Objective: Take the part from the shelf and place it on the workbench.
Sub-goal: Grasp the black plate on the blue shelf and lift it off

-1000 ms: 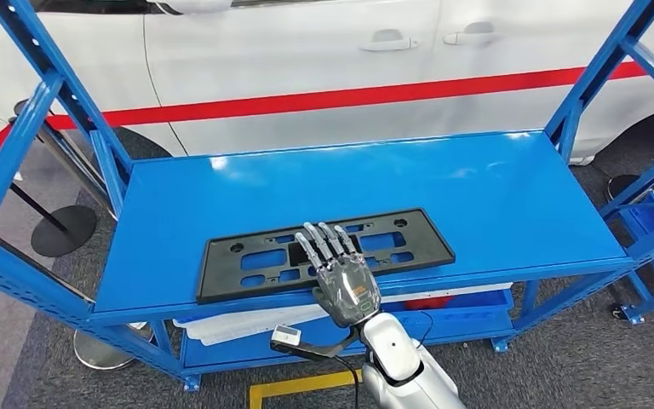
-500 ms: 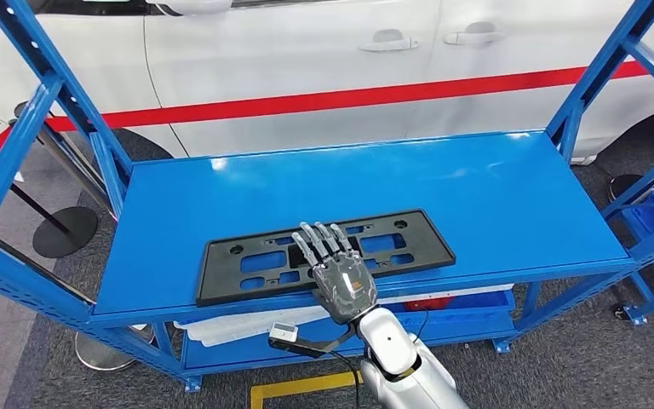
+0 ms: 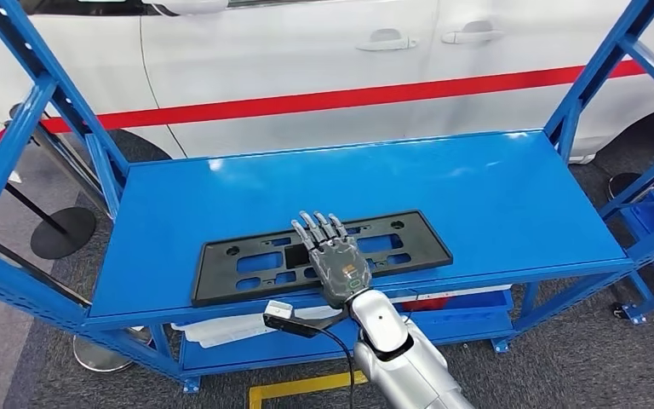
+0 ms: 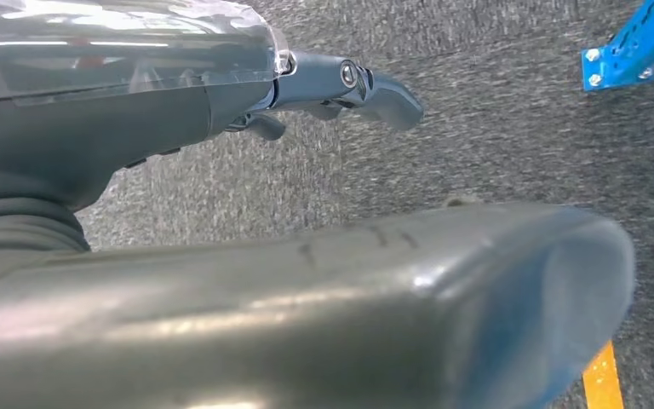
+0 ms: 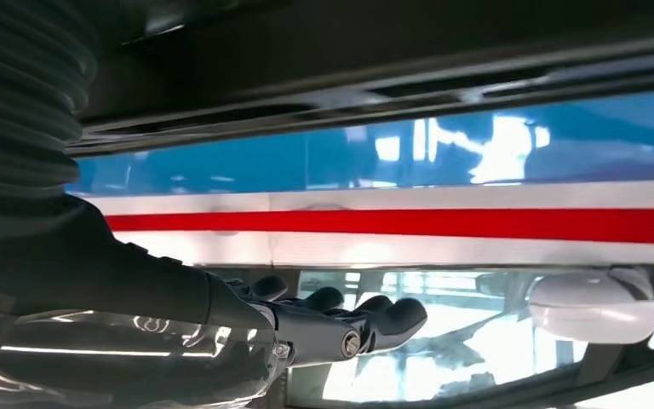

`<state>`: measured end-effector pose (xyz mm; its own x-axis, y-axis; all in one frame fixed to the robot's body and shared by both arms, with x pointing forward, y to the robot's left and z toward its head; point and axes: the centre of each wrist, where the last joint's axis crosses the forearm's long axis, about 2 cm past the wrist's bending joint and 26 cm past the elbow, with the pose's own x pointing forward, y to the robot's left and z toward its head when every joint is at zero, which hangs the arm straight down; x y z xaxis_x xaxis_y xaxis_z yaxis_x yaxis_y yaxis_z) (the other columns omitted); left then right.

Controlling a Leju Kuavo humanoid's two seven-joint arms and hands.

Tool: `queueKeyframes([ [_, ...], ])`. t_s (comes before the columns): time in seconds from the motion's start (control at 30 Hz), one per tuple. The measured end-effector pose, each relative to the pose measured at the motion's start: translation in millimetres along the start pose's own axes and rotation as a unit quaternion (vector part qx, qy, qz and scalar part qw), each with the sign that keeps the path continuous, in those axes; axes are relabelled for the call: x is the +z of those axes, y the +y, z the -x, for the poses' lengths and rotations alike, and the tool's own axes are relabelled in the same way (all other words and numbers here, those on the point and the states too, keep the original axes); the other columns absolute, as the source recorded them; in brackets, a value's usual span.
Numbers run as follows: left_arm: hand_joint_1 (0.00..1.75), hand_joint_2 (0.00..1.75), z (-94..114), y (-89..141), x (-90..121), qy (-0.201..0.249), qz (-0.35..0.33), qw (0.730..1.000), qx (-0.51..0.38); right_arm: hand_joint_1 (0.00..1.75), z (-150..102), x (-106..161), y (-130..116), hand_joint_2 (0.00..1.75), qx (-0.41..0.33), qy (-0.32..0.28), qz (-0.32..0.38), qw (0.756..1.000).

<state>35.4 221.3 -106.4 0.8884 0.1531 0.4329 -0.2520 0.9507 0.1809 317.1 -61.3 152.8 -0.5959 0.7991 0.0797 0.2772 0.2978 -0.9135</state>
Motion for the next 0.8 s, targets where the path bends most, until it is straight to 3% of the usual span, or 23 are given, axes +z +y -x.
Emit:
queueKeyframes([
  [0.03,0.00,0.00,-0.1,-1.4,0.5,0.001,0.001,1.000,0.001,1.54,-0.5,-0.6,0.6,1.75,-0.002,0.000,-0.003,1.000],
  [0.2,0.00,0.00,0.0,-5.3,2.1,0.003,0.003,1.000,0.006,1.75,0.9,-3.1,3.1,1.75,-0.012,0.004,-0.020,1.000],
  [0.8,0.00,0.00,1.4,-8.5,3.9,0.008,0.004,1.000,0.010,1.75,3.9,-2.8,8.7,1.75,-0.045,0.015,-0.041,0.998],
])
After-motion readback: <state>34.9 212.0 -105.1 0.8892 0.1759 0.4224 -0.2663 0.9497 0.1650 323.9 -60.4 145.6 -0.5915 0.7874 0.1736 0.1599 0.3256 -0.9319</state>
